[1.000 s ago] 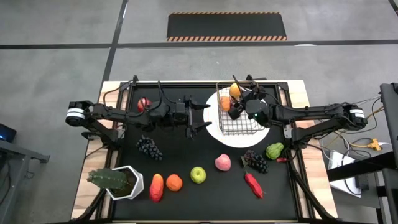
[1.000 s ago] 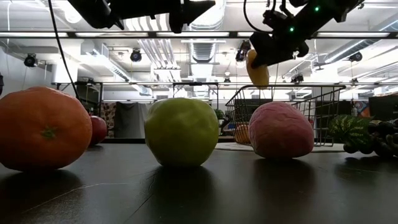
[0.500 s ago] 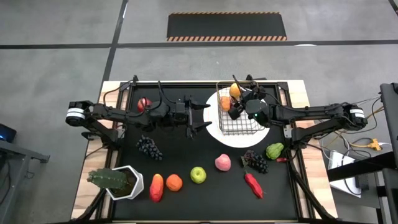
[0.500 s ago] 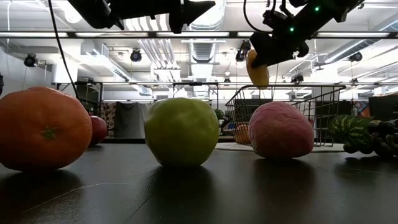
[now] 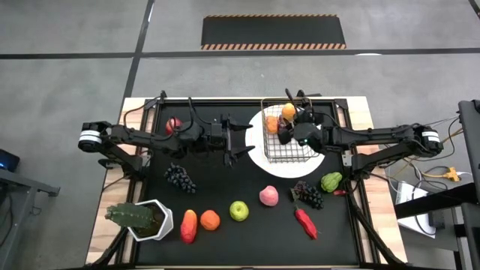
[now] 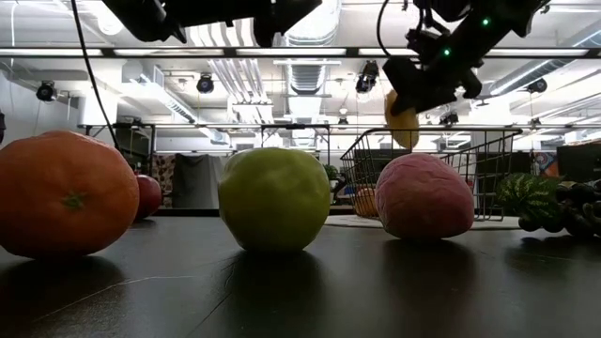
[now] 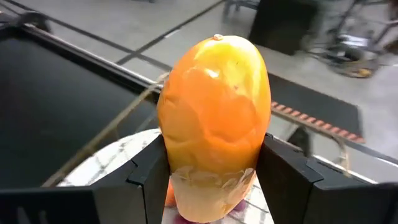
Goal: Build produce basket
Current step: Put the yellow mango into the wire basket, then put the orange into the wire basket
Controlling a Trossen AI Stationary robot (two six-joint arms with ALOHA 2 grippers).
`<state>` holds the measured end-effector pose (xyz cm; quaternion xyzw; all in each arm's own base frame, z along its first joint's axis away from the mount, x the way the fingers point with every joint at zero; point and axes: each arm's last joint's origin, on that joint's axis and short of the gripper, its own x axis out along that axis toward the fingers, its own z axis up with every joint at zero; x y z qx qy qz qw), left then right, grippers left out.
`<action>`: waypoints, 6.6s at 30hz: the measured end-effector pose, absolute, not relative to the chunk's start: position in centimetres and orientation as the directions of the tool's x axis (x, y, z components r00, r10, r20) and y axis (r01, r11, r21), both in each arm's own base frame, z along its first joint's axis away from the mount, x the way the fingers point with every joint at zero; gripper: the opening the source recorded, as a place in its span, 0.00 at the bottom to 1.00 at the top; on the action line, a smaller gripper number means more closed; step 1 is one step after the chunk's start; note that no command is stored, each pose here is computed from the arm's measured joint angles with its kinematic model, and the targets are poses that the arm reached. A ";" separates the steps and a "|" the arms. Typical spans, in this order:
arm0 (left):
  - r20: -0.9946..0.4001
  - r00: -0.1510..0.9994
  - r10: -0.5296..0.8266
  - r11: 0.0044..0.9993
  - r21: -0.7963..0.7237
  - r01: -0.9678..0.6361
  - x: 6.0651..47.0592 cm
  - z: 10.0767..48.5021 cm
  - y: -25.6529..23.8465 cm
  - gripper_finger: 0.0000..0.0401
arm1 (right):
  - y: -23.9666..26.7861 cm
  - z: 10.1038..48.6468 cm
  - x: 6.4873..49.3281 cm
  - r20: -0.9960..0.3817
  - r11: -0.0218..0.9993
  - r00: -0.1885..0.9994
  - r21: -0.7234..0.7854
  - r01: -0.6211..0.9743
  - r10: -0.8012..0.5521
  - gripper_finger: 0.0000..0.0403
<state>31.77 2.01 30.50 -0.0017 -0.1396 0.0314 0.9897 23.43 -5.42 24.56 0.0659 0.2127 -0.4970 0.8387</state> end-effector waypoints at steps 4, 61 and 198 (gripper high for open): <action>0.277 0.959 0.065 0.998 -0.012 -0.065 31.8 30.5 2.0 0.83 | -5.7 24.0 23.0 -0.400 0.386 0.295 -0.167 0.907 -0.868 0.48; 0.010 0.999 0.054 0.988 -0.143 -0.052 32.1 28.0 1.6 0.83 | -7.1 28.0 21.1 -0.498 0.642 0.491 -0.189 0.743 -0.715 0.31; -0.967 0.243 -0.079 0.955 -0.004 0.295 29.7 23.0 -19.5 0.92 | -0.8 22.0 14.4 0.020 0.963 1.000 -0.270 -0.011 0.017 0.03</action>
